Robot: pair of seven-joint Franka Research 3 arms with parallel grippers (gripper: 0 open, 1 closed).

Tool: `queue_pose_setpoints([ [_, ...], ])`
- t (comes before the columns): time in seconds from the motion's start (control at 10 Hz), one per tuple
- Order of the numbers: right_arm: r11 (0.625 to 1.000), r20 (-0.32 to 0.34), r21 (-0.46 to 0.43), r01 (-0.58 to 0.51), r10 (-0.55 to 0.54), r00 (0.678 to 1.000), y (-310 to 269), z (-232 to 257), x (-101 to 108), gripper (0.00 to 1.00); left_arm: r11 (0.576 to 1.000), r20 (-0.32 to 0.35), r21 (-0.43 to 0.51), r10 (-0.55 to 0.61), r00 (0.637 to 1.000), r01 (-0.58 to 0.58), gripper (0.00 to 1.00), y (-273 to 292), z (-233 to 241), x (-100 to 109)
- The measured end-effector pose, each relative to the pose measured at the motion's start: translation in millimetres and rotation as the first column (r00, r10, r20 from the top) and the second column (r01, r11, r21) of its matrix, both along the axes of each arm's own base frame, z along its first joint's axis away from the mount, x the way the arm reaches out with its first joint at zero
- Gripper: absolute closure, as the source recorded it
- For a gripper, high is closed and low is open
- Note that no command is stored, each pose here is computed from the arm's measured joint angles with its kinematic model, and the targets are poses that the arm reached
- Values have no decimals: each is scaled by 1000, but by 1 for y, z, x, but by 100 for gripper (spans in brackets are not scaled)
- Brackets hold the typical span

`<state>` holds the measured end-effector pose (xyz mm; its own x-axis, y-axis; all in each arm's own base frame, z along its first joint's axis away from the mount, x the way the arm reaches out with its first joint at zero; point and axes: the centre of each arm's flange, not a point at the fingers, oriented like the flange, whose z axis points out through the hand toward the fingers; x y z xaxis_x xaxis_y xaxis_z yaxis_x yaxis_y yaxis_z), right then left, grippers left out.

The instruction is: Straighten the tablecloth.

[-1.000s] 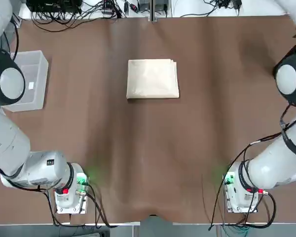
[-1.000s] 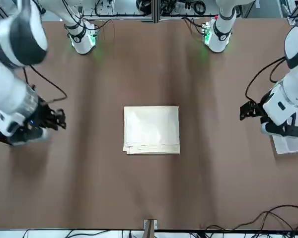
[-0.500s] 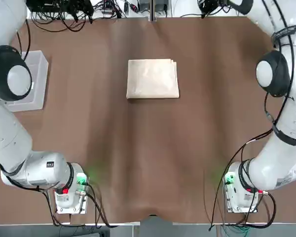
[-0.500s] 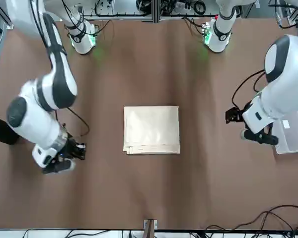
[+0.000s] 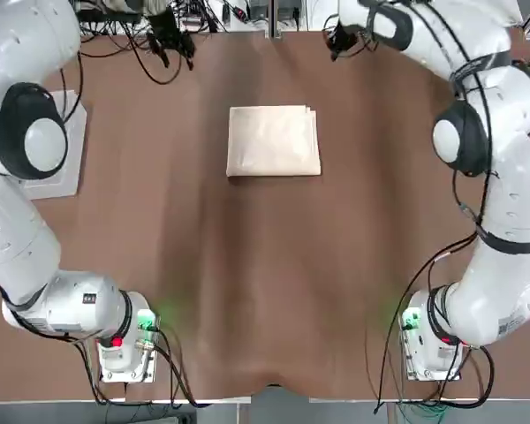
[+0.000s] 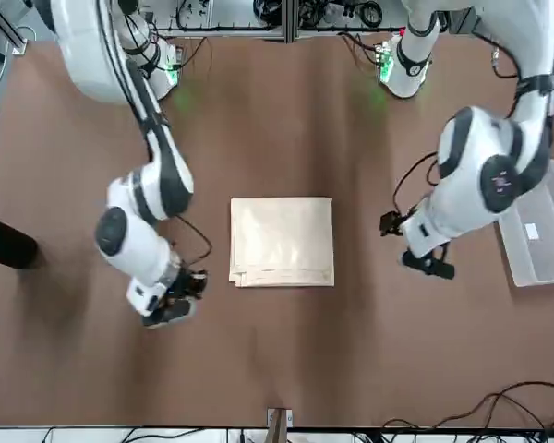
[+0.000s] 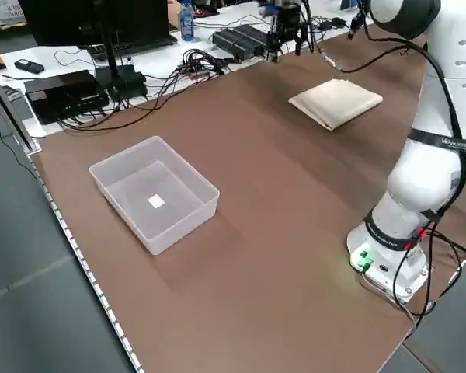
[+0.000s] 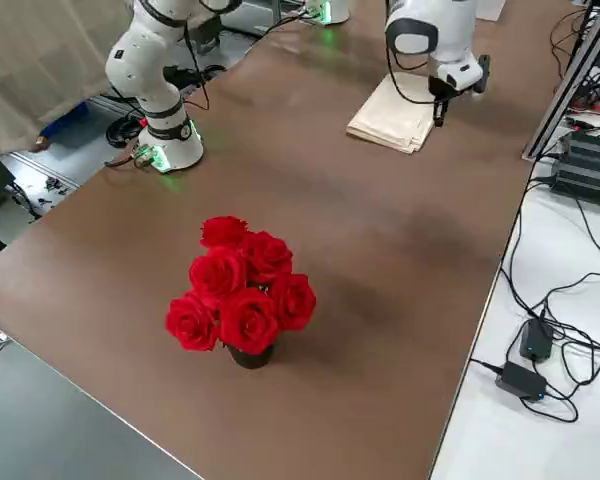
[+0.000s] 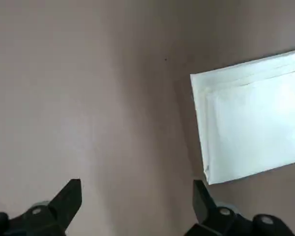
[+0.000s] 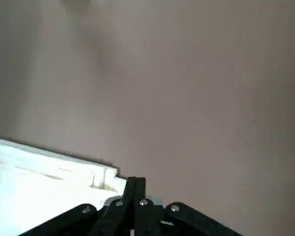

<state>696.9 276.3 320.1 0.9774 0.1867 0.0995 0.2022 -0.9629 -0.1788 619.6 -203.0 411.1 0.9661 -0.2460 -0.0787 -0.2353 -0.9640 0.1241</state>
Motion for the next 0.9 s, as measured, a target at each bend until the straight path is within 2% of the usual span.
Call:
queue_pose_setpoints([
  [0.2,1000,-46,-12,-28,27,999,23,-45,-12,99,1000,-1,-5,-17,1000,17,0,-25,-25,-7],
  [0.5,998,-67,-20,-59,57,996,55,-104,-34,99,1000,-23,-18,-20,1000,19,0,-37,-59,-5],
  [0.9,998,-91,-32,-62,59,994,55,-129,-39,99,999,-61,-29,-38,997,36,0,-66,-115,-10],
])
